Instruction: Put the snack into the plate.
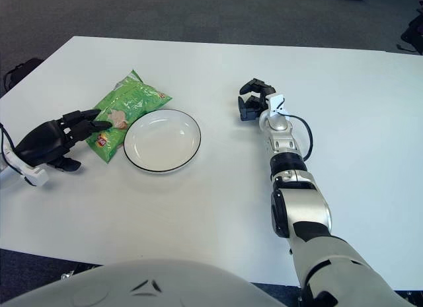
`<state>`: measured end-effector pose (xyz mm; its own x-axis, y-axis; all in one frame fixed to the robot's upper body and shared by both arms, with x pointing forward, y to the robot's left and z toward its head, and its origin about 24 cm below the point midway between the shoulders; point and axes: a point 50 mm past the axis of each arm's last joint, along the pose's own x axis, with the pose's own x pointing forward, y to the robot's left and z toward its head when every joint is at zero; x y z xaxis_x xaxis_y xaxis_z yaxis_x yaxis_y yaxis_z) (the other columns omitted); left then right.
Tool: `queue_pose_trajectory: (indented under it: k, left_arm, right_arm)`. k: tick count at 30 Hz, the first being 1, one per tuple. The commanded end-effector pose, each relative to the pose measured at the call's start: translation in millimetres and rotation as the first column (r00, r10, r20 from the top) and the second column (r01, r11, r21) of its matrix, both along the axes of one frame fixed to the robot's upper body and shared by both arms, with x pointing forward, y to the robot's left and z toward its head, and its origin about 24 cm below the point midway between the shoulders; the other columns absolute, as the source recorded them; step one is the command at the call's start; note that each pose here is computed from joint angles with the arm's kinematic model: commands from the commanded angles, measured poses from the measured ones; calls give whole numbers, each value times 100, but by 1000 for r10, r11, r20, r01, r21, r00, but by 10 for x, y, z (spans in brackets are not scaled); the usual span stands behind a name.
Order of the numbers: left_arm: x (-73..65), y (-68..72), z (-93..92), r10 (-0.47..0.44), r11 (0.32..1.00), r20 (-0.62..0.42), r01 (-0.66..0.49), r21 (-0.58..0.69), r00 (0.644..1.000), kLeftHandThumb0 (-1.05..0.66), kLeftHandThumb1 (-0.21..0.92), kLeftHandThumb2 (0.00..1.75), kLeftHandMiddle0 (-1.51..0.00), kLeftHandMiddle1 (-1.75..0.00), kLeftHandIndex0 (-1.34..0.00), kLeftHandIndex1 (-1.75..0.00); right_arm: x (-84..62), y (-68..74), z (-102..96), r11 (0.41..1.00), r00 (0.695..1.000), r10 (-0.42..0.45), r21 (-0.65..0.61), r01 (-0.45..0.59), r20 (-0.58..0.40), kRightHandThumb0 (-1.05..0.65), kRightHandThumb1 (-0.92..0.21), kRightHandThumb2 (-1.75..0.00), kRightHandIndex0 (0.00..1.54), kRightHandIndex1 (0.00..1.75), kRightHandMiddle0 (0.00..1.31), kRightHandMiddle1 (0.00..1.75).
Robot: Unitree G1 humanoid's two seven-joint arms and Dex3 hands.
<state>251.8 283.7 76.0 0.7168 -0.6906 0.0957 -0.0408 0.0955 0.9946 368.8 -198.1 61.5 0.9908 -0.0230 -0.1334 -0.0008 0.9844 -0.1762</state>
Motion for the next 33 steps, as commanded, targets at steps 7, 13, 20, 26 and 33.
queue_pose_trajectory:
  k: [7,13,20,26,33]
  left_arm:
    - [26,4,-50,82,997,49,-82,-9,995,-67,92,81,-33,-46,0,-102]
    - [79,-117,26,169,984,143,-159,-79,975,-55,84,78,-30,-65,0,-115]
    - [51,-308,244,223,970,215,-194,-149,951,-51,74,84,-28,-75,0,-120]
    - [19,-347,300,352,925,210,-305,-227,912,-54,72,85,-26,-80,0,-120]
    - [-7,-562,378,463,834,92,-399,-381,881,-61,75,83,-24,-80,-2,-126]
  right_arm:
    - [-236,-1,-497,1000,974,0,-2,-1,-227,-1,-8,-152,78,175,68,153]
    - [-236,-3,-497,1000,974,2,1,-2,-228,-1,-8,-152,78,175,68,153]
    - [-235,-1,-501,1000,973,4,-2,-5,-232,-1,-8,-152,78,175,68,153]
    - [-235,10,-505,1000,973,8,-5,-9,-232,-1,-8,-152,78,175,68,154]
    - [-235,19,-508,1000,972,20,-7,-22,-233,-1,-8,-153,78,175,68,154]
